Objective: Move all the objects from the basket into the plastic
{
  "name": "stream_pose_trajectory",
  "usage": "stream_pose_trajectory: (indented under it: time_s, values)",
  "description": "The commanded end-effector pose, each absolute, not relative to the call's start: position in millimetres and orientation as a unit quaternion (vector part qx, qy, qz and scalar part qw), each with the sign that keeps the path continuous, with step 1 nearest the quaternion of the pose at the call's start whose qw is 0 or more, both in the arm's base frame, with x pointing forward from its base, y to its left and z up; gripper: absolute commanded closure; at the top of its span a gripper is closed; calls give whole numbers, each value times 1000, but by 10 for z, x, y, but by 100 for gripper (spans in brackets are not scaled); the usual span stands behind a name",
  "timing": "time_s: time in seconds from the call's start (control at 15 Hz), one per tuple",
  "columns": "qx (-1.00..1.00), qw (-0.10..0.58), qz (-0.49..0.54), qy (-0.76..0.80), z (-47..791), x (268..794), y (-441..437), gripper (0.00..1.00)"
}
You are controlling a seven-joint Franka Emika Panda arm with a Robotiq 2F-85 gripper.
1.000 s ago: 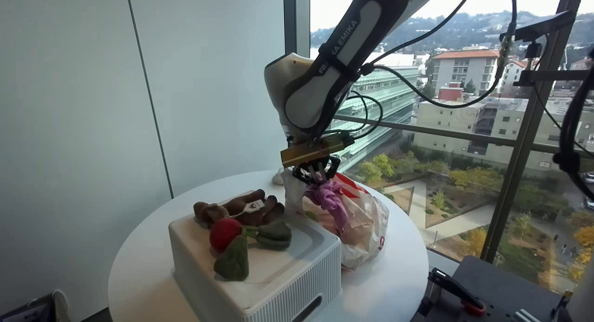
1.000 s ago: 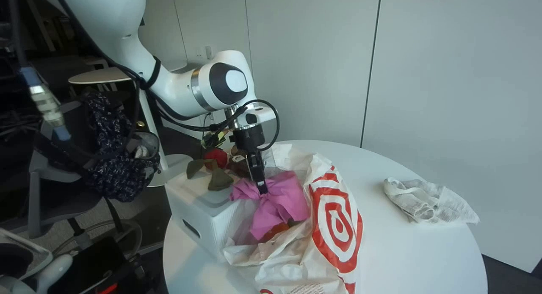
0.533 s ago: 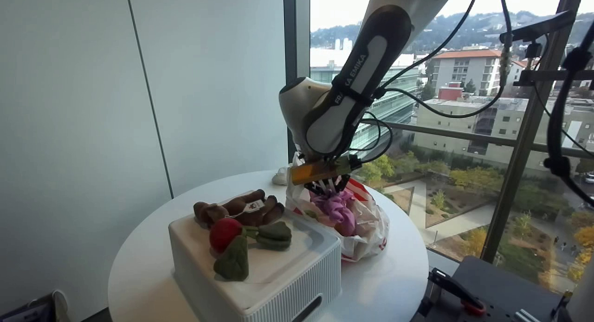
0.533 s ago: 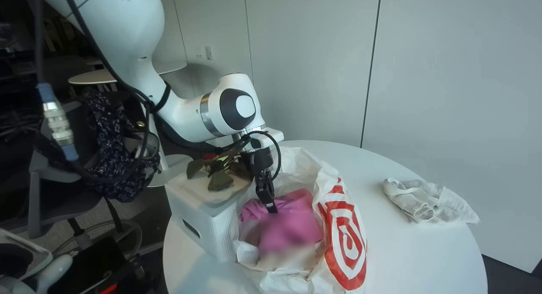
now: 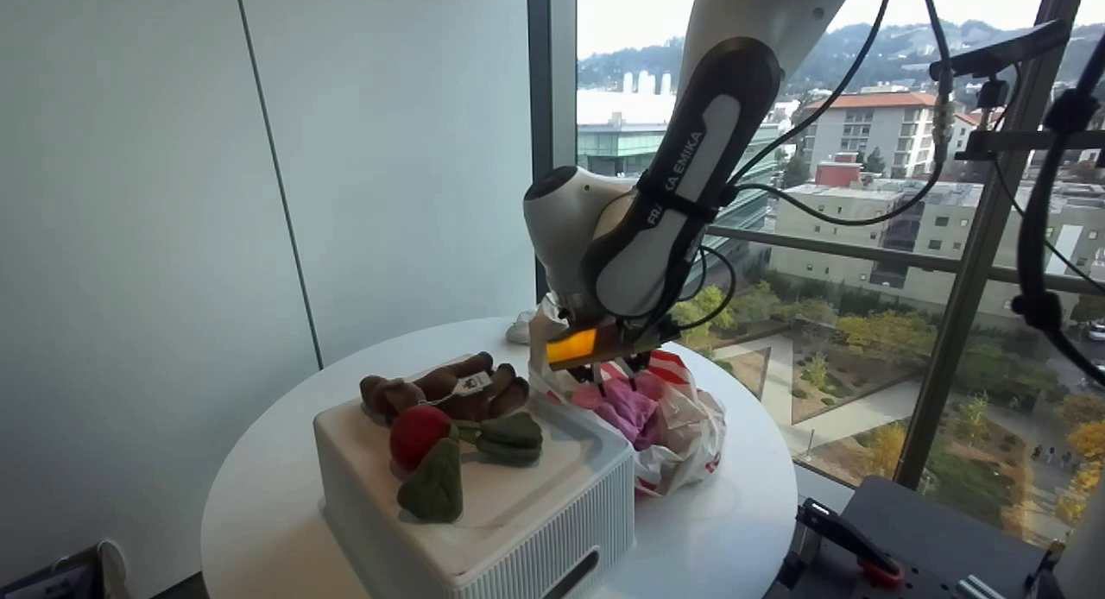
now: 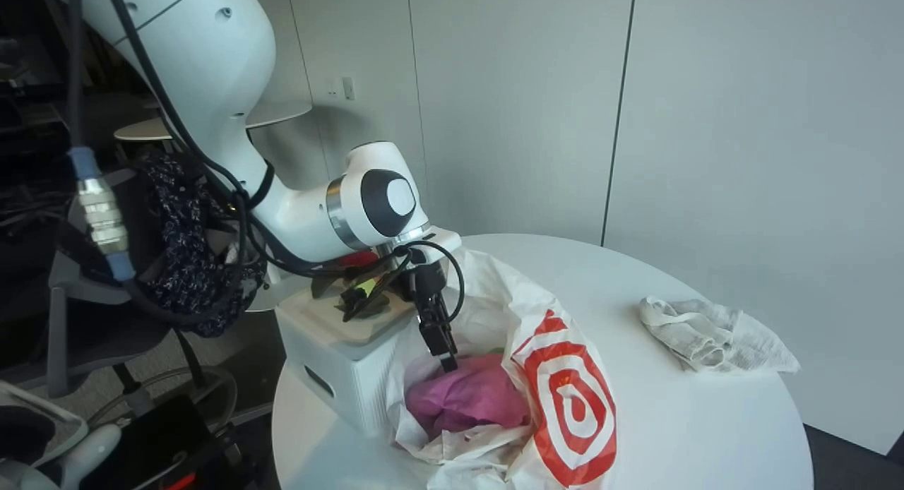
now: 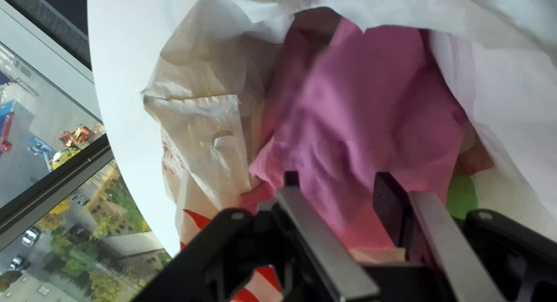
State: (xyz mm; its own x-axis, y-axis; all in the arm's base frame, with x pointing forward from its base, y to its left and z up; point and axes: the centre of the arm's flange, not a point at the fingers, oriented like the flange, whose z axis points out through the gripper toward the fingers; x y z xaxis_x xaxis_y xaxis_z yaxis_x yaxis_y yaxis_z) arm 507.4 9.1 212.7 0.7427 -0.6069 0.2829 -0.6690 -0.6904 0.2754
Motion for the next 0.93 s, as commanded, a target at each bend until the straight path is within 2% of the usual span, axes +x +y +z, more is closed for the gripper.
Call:
stream_pose_trajectory:
  time_s: [0.0,0.2,0.6,0.87]
  values:
    - [930,196,75,-301,2528,5003,285,19]
    - [955,172,46,-236,2954,4921,652,1]
    - [987,64,102,-110,3620,4798,1700,0]
    - [992,20,111,-61,3374,4748,2211,0]
